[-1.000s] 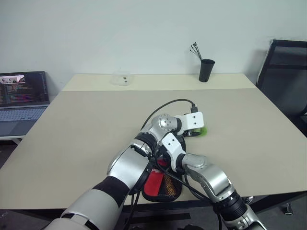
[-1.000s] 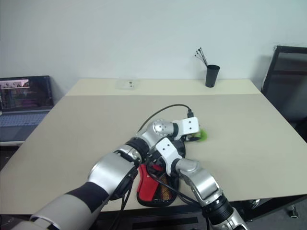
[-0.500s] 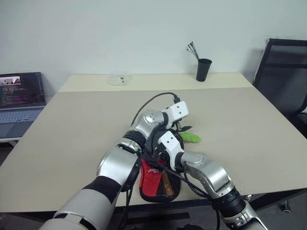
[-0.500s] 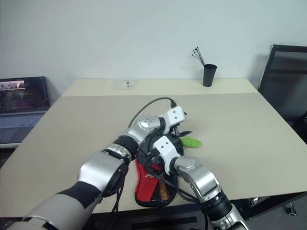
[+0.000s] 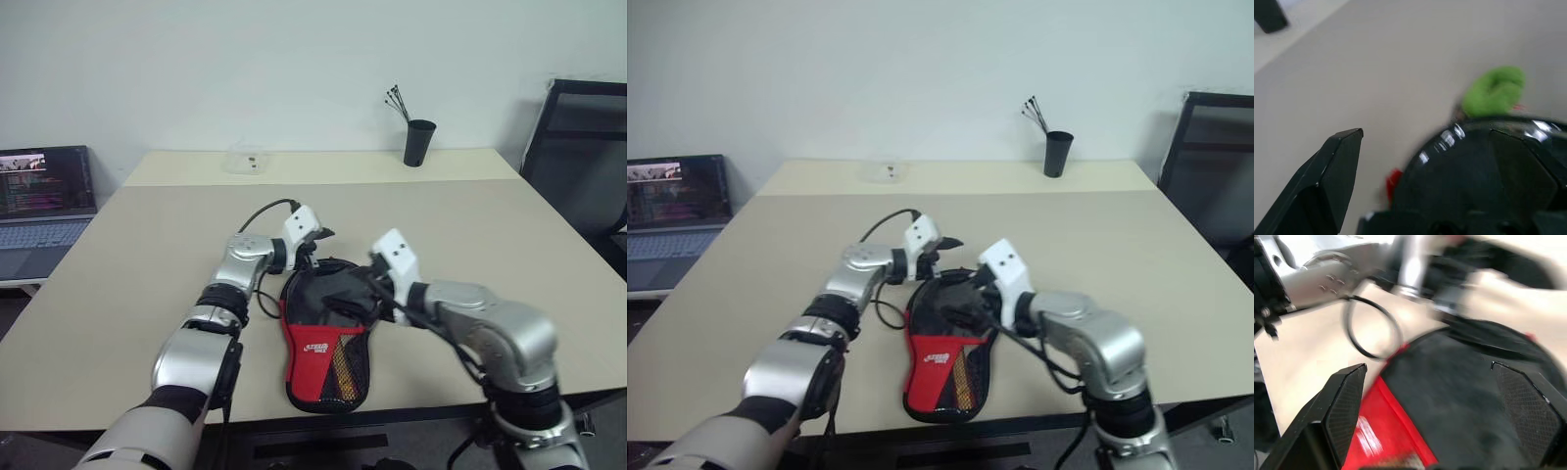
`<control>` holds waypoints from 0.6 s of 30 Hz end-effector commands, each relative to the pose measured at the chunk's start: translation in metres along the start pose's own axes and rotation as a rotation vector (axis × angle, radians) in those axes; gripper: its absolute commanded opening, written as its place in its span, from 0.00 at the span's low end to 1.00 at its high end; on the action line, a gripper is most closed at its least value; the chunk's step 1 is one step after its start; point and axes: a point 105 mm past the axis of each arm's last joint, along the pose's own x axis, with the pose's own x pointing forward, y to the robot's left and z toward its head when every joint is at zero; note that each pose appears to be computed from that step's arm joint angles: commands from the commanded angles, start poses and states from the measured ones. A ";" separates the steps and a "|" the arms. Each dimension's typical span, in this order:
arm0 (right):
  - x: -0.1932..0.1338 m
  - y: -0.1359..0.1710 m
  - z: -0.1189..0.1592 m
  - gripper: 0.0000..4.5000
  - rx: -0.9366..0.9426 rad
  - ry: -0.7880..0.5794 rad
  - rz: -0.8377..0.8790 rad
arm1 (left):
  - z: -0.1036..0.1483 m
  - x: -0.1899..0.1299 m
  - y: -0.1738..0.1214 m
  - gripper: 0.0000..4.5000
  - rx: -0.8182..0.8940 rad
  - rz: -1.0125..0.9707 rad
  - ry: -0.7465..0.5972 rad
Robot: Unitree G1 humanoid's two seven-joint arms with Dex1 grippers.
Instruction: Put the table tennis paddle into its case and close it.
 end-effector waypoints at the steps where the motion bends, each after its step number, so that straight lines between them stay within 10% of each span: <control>1: -0.014 -0.022 0.008 1.00 -0.044 -0.025 -0.064 | 0.002 -0.003 -0.021 0.99 0.055 -0.158 0.026; 18: 0.005 -0.073 -0.016 1.00 -0.088 -0.001 -0.239 | -0.020 0.018 -0.065 0.99 0.058 -0.387 0.100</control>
